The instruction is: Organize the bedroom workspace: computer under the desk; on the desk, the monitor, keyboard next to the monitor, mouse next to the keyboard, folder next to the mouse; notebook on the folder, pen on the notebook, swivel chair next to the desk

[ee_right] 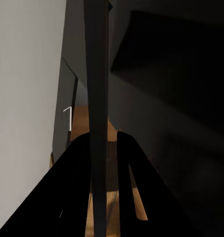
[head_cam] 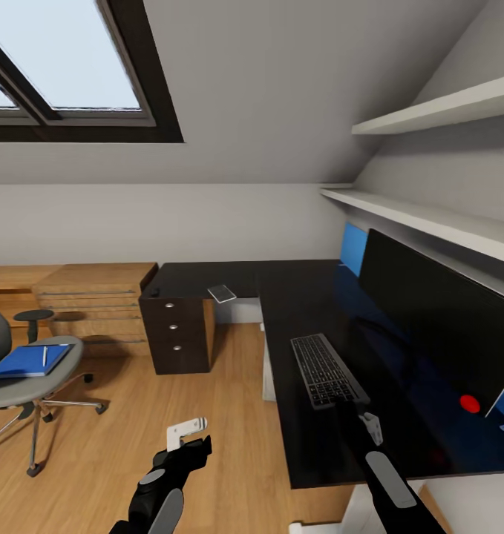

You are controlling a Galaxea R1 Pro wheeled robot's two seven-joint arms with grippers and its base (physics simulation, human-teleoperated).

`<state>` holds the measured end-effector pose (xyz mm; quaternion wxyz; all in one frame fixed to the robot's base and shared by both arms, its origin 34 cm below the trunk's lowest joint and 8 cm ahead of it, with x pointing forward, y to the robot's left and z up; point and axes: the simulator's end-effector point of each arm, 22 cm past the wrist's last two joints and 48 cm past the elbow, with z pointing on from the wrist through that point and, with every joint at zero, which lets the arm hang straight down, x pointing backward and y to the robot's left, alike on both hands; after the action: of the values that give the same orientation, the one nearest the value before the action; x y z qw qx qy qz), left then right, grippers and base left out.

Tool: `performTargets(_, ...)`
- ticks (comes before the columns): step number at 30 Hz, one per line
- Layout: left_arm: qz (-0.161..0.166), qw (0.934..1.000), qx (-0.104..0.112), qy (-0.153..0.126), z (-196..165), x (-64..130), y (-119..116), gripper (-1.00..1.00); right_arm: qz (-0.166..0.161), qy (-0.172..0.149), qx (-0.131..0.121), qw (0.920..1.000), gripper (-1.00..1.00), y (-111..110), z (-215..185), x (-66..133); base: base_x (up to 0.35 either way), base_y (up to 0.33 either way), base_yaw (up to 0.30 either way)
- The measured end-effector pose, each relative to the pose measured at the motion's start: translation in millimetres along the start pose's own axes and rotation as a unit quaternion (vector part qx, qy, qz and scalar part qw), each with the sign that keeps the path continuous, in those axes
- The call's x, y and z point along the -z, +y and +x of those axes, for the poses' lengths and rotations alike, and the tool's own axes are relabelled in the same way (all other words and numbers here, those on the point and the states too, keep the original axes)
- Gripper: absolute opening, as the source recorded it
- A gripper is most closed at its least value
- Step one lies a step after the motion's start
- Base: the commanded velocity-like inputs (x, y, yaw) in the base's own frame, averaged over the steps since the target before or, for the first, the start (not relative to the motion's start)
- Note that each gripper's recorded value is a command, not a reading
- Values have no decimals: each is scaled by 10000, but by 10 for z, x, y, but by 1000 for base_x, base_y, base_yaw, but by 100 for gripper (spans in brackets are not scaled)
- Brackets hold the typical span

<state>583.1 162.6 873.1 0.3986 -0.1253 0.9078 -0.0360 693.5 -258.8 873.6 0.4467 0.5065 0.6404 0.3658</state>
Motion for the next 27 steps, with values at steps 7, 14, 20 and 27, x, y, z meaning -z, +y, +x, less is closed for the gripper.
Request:
performTargets(7, 4, 10000, -1, 14, 8, 0, -1, 100, 2, -17, -5, 10000, -100, -2, -11, 2, 41, -56, 0)
performTargets(14, 0, 10000, -1, 13, 8, 0, 1, 100, 5, -34, -5, 10000, -100, -5, -28, 3, 193, -132, 0)
performTargets(20, -3, 10000, -3, 11, 7, 2, 2, 100, 9, -45, -14, 10000, -100, -6, -38, 4, 224, -11, 0)
performTargets(27, 1, 10000, -4, 7, 6, 4, -3, 100, 10, -46, -15, 10000, -100, -6, -39, 5, 161, -1, 0)
